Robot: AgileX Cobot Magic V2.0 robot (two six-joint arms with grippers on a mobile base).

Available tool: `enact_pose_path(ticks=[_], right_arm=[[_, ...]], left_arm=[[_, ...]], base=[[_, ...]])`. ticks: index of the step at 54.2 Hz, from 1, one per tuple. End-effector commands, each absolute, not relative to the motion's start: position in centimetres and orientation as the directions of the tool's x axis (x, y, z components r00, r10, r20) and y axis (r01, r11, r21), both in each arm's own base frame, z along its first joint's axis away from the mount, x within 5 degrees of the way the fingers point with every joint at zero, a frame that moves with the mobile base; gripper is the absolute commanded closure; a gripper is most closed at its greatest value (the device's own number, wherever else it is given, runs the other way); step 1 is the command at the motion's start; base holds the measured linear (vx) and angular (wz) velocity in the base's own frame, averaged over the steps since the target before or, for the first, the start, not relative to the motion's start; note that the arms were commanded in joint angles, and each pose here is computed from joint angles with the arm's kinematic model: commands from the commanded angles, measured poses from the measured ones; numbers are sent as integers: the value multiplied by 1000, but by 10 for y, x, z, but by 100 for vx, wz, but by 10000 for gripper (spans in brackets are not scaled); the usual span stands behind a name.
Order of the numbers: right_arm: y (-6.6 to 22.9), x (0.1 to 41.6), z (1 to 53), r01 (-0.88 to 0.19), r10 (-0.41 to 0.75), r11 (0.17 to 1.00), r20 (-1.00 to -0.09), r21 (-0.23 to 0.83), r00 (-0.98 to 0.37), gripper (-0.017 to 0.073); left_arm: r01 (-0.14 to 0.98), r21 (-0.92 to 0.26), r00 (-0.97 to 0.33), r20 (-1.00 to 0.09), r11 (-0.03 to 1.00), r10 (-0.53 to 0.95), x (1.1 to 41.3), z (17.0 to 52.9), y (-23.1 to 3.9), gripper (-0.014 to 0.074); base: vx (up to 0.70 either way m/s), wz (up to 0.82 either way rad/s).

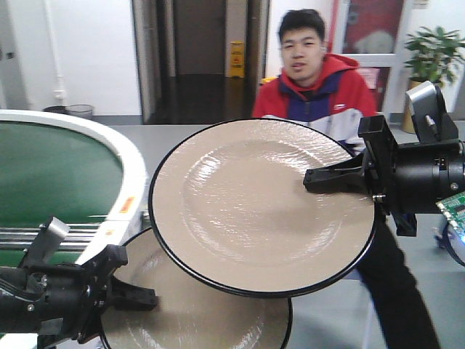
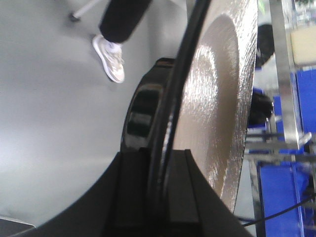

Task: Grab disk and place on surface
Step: 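Hold both plates while the base drives to the steel table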

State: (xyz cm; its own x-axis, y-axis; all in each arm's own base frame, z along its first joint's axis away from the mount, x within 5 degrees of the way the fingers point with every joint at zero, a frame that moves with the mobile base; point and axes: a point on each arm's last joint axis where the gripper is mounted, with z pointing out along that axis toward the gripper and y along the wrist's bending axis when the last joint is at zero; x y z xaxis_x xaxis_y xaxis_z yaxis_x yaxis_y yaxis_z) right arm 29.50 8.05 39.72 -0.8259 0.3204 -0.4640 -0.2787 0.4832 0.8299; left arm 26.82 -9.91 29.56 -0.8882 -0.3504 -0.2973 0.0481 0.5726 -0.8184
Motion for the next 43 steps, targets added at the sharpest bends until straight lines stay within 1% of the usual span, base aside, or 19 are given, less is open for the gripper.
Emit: enact_pose_path(ticks=[1, 22, 43], right_arm=[[80, 285, 431, -342, 400, 385, -489, 857, -775, 567], [80, 285, 431, -342, 400, 385, -488, 857, -776, 567], [80, 285, 431, -342, 400, 383, -488, 858, -776, 567]], left_arm=[[69, -879, -862, -291, 472, -416, 265, 323, -103, 592], [69, -879, -862, -291, 472, -416, 265, 323, -103, 592], [69, -879, -862, -291, 472, -416, 265, 323, -103, 592]], base=[[6, -46], [11, -42], [20, -43]])
